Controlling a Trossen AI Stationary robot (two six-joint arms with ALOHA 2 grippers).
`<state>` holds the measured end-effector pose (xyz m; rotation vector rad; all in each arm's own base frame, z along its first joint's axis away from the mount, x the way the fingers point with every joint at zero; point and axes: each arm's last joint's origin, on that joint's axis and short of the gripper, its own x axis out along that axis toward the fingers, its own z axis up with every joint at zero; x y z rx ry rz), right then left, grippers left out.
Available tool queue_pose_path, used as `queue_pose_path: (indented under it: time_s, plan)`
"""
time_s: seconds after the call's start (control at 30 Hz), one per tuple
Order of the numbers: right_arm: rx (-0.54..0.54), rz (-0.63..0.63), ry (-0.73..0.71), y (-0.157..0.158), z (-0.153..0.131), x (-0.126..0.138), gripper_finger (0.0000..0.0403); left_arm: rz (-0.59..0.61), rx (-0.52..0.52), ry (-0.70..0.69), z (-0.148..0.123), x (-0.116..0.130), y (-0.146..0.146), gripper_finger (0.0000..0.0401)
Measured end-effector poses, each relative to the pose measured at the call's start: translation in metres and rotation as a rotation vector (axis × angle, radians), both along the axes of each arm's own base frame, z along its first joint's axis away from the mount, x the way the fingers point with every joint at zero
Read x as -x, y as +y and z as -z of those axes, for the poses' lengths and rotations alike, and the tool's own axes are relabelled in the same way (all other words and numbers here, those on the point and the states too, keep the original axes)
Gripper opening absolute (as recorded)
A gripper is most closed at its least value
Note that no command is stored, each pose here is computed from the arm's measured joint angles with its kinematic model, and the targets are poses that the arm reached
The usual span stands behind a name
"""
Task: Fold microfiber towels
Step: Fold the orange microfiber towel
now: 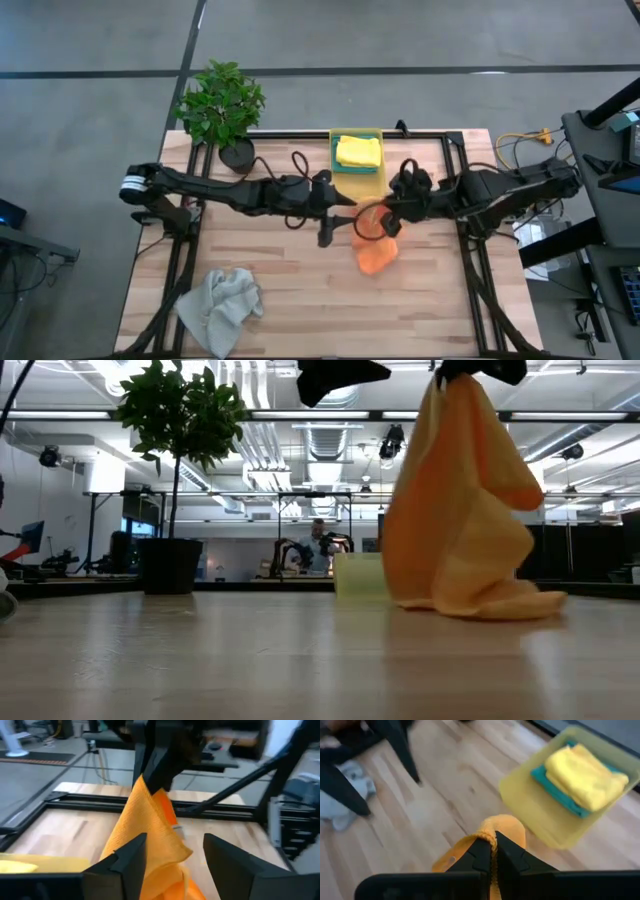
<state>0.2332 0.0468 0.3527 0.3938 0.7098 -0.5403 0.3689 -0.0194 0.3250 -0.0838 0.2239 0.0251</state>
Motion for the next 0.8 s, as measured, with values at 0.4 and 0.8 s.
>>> queue_pose_path:
  time_s: [0.4,0.8]
  plan:
    - [-0.024,0.135,-0.154,-0.016,-0.014,-0.011,0.0009,-0.175,-0.003,-0.008,-0.008,-0.006,0.007,0.0189]
    - [-0.004,0.077,-0.207,-0.014,-0.011,-0.044,0.0009,-0.242,0.004,-0.031,-0.014,-0.006,0.009,0.019]
